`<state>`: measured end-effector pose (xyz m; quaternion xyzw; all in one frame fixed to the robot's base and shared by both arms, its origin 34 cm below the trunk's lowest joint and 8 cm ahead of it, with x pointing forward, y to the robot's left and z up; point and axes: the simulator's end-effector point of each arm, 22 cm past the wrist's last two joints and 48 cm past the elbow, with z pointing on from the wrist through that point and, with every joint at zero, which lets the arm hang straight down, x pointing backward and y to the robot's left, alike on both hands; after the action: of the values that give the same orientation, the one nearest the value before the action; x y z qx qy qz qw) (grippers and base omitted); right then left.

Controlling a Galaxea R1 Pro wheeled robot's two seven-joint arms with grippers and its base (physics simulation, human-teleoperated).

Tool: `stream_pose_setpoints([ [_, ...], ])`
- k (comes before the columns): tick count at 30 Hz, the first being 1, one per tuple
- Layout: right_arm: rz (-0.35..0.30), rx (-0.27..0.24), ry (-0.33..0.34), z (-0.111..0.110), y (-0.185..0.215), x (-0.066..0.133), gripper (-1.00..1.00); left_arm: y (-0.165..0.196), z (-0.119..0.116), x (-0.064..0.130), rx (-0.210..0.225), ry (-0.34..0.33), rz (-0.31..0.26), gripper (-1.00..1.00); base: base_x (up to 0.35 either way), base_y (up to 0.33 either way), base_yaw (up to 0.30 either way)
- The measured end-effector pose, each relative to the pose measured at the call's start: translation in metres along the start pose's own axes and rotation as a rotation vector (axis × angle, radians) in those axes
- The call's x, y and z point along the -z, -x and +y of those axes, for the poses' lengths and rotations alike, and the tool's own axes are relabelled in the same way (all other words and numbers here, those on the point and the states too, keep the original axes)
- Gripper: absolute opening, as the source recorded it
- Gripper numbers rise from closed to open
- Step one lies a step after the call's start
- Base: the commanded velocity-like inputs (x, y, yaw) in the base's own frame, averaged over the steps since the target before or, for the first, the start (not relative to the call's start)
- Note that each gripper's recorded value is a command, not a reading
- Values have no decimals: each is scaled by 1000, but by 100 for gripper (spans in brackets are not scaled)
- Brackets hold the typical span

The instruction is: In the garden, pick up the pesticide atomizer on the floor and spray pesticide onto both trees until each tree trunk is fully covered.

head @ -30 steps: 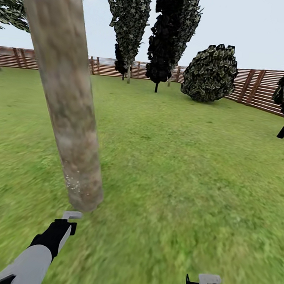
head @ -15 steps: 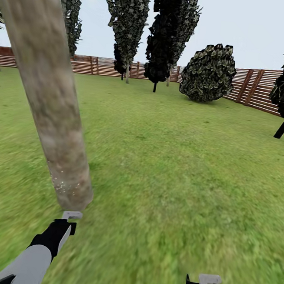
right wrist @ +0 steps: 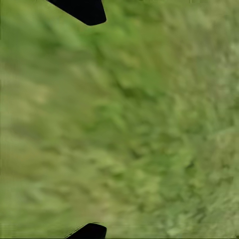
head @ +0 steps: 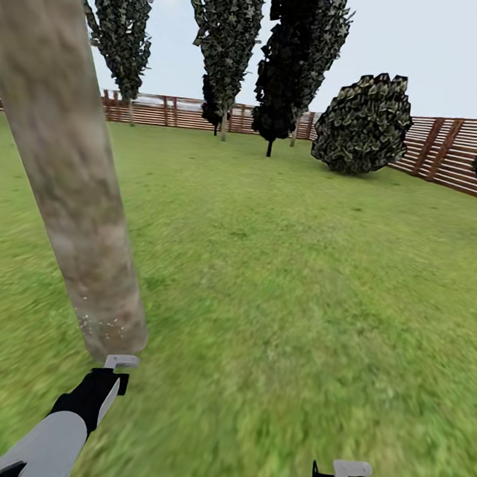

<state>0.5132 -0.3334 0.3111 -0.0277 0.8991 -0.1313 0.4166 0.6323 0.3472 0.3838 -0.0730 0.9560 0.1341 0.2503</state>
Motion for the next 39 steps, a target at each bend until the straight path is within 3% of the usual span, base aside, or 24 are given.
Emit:
stream_pose_setpoints([
  [11, 1, 0, 1, 0, 0, 0, 100, -1, 0, 0, 0, 1, 1, -100, 213, -209, 277],
  [24, 1, 0, 0, 0, 0, 0, 100, -1, -2, 0, 0, -4, 2, -100, -14, -207, 277],
  [29, 1, 0, -1, -1, -1, 0, 100, 14, -39, 11, 6, -56, -18, -100, -3, -5, 277],
  [31, 1, 0, -1, -1, -1, 0, 100, 49, -43, 19, 2, -66, -64, -100, 0, 0, 259],
  [34, 1, 0, -1, -1, 0, 0, 100, 70, -45, 24, -10, -101, -67, -100, 0, 0, 112],
  [37, 1, 1, -1, -1, -1, 0, 100, 100, -5, 24, -53, -104, -68, -100, 0, 0, 15],
  [39, 1, 2, -2, -2, -1, 0, 100, 108, -5, 26, -106, -146, -79, -100, 0, 0, 2],
])
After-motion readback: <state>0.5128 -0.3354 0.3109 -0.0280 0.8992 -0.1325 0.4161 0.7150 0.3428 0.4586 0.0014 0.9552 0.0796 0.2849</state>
